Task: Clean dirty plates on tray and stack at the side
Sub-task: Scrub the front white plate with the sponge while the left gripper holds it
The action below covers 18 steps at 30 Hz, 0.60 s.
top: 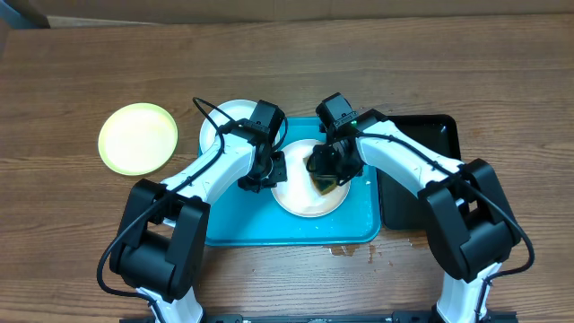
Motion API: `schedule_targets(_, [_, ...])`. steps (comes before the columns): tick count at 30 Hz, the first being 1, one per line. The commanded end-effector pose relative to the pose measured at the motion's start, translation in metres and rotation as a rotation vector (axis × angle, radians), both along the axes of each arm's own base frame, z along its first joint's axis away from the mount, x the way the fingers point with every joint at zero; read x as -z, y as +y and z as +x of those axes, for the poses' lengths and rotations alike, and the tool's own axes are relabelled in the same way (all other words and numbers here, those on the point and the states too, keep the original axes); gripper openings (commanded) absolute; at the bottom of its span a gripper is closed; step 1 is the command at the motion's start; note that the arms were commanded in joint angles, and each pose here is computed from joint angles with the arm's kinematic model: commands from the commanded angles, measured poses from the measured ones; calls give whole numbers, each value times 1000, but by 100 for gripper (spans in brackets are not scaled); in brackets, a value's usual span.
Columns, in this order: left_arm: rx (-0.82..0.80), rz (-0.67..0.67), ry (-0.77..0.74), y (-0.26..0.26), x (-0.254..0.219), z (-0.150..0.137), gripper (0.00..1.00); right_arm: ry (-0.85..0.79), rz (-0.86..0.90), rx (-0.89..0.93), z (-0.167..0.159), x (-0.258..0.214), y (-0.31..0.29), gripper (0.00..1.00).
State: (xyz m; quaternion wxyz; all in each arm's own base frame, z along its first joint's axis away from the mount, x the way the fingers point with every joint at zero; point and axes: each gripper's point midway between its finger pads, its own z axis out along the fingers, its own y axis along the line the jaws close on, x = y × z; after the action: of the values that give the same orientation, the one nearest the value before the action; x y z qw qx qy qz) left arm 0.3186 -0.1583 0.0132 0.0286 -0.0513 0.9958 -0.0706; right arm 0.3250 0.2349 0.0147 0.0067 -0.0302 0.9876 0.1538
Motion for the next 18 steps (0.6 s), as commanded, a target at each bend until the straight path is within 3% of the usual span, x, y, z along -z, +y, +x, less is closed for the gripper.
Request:
schedule_targets(1, [9,-15,-23,-7,-5,6,4,104,126,-42,-20,7,24,4])
schedule_targets(9, [9,-13,-20,-6,-5,5,4,46,388,-102,19,-74,31,4])
schedule_targets(14, [9,-13,-20,-6,-5,5,4,-41,391,-120,33,-118,12,4])
schedule_targets(18, [9,-13,-20,-6,-5,5,6,-70,293,-58,37,-127,-21,4])
